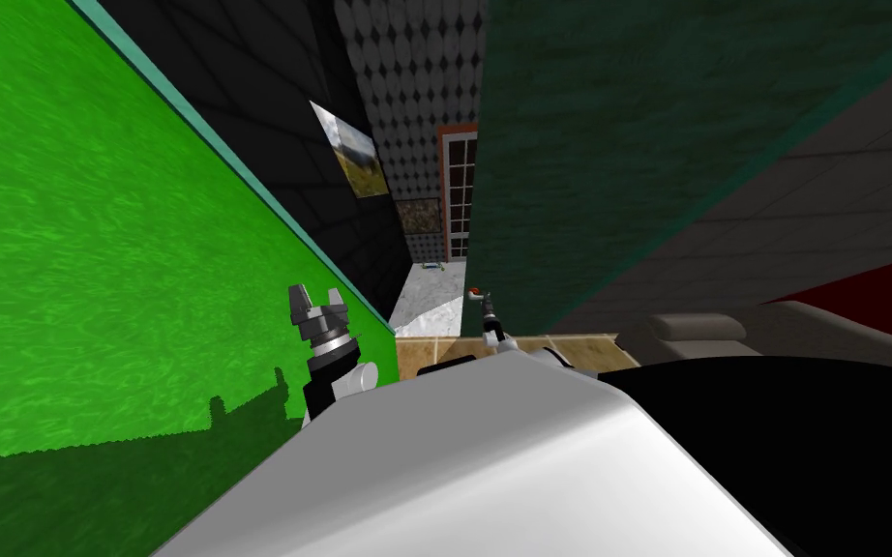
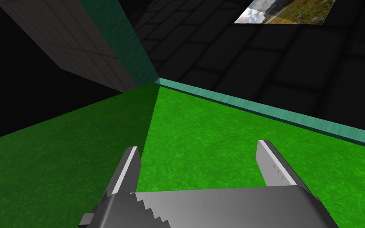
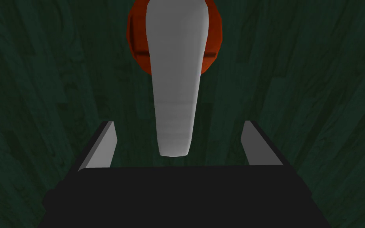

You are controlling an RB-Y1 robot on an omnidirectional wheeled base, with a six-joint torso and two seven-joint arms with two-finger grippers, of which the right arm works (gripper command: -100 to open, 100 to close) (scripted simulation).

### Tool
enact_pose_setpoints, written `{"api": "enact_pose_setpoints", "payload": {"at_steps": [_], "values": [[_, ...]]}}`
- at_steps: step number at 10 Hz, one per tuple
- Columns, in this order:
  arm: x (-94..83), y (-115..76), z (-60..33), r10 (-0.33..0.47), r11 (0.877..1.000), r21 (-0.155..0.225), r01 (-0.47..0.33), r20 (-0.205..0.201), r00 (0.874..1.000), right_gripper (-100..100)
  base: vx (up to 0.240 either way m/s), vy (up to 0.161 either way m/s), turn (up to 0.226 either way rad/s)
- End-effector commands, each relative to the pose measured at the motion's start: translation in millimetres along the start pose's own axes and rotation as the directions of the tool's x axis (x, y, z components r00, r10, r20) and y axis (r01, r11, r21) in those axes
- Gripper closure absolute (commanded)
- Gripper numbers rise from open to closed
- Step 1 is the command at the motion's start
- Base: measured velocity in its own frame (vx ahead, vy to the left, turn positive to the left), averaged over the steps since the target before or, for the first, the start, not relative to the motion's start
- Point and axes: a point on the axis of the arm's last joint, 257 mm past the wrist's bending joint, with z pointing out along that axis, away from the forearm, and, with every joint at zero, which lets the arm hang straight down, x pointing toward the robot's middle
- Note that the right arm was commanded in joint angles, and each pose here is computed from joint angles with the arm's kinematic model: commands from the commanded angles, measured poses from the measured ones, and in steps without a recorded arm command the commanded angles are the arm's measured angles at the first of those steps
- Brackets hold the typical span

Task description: Pull the door open

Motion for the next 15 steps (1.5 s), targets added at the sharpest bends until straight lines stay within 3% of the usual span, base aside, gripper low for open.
{"api": "enact_pose_setpoints", "payload": {"at_steps": [1, 2, 3, 8, 15], "values": [[5.4, -0.6, -1.3, 0.011, 1.0, 0.001, -0.011, -0.004, 1.0, -100, 0.209, 0.046, -0.011], [3.0, 0.3, -0.6, 0.007, 1.0, 0.0, -0.007, -0.002, 1.0, -100, 0.094, 0.025, -0.001], [3.0, 0.3, -0.6, 0.007, 1.0, 0.0, -0.007, -0.002, 1.0, 100, -0.013, -0.003, 0.002], [3.0, 0.3, -0.6, 0.007, 1.0, 0.0, -0.007, -0.002, 1.0, 100, -0.018, -0.003, 0.004], [4.5, -11.8, -6.0, 0.009, 0.999, 0.035, -0.008, -0.036, 0.999, 100, -0.184, -0.027, 0.056]]}}
